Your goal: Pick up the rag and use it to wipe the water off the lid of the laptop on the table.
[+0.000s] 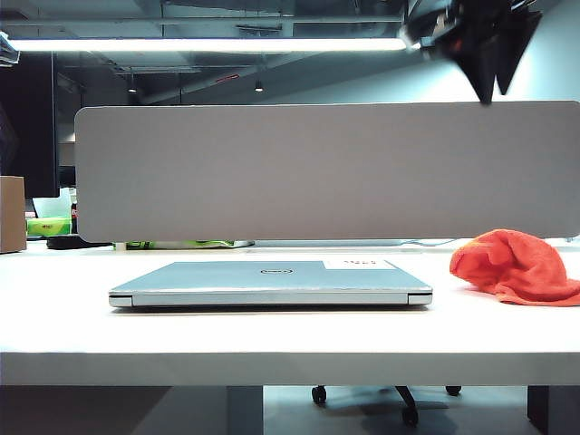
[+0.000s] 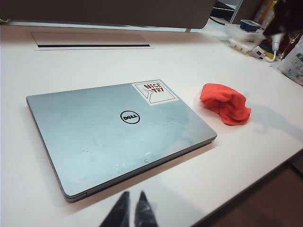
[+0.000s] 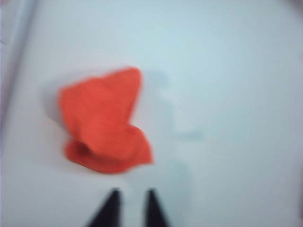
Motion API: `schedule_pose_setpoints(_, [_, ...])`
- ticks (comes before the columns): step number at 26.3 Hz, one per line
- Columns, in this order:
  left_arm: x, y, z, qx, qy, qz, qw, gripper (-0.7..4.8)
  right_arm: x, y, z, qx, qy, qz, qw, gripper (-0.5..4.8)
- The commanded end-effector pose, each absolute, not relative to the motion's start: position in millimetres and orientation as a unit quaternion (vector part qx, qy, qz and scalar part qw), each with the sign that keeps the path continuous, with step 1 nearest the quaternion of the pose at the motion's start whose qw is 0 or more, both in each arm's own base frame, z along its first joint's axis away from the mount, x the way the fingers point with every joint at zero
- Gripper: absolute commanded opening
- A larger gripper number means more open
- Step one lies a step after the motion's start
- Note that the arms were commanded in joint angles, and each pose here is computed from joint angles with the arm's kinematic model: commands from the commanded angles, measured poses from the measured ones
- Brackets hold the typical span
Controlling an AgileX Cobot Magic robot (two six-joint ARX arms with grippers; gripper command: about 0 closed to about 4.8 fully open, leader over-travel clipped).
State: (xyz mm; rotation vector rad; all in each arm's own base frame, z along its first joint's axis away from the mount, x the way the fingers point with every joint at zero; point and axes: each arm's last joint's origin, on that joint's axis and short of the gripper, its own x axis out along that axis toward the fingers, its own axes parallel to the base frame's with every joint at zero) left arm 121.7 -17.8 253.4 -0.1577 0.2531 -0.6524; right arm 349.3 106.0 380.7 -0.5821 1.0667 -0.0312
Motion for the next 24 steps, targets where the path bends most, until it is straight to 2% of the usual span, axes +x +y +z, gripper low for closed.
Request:
schedule_pose_setpoints(1, [121.8, -18.0, 255.4, -0.076, 0.118, -0.322, 0.936, 0.22, 341.0, 103.2, 407.6, -0.198, 0.437, 0.033, 0.877, -0.03])
schedule_pose_setpoints(4, [121.8, -17.9, 255.4, -0.075, 0.118, -0.321, 0.937, 0.22, 327.2, 100.5, 439.1, -0.163, 0.353, 0.059, 0.920, -0.03])
schedule_pose_setpoints(7, [121.8, -18.0, 255.4, -0.075, 0.118, -0.322, 0.936, 0.22, 312.5, 100.0, 469.5, -0.116, 0.248, 0.122, 0.954, -0.03])
schedule_pose_setpoints(10, [121.8, -17.9, 255.4, -0.075, 0.118, -0.320, 0.937, 0.22, 297.2, 97.3, 487.2, -0.090, 0.144, 0.155, 0.973, -0.03])
schedule_pose_setpoints(12, [121.8, -17.9, 255.4, -0.075, 0.118, -0.320, 0.937, 0.22, 287.5, 94.3, 488.3, -0.084, 0.107, 0.155, 0.978, -0.03])
schedule_pose_setpoints(14, [122.0, -17.9, 256.1, -0.074, 0.115, -0.320, 0.937, 0.22, 268.4, 87.9, 476.8, -0.075, 0.054, 0.153, 0.984, -0.03])
schedule_pose_setpoints(19, [122.5, -17.8, 258.9, -0.068, 0.099, -0.321, 0.939, 0.22, 240.7, 78.7, 447.5, -0.060, -0.004, 0.149, 0.987, -0.02])
schedule_pose_setpoints(24, [117.5, -15.0, 264.8, -0.041, 0.064, -0.267, 0.961, 0.22, 199.2, 62.4, 400.0, -0.001, -0.041, 0.106, 0.994, -0.02])
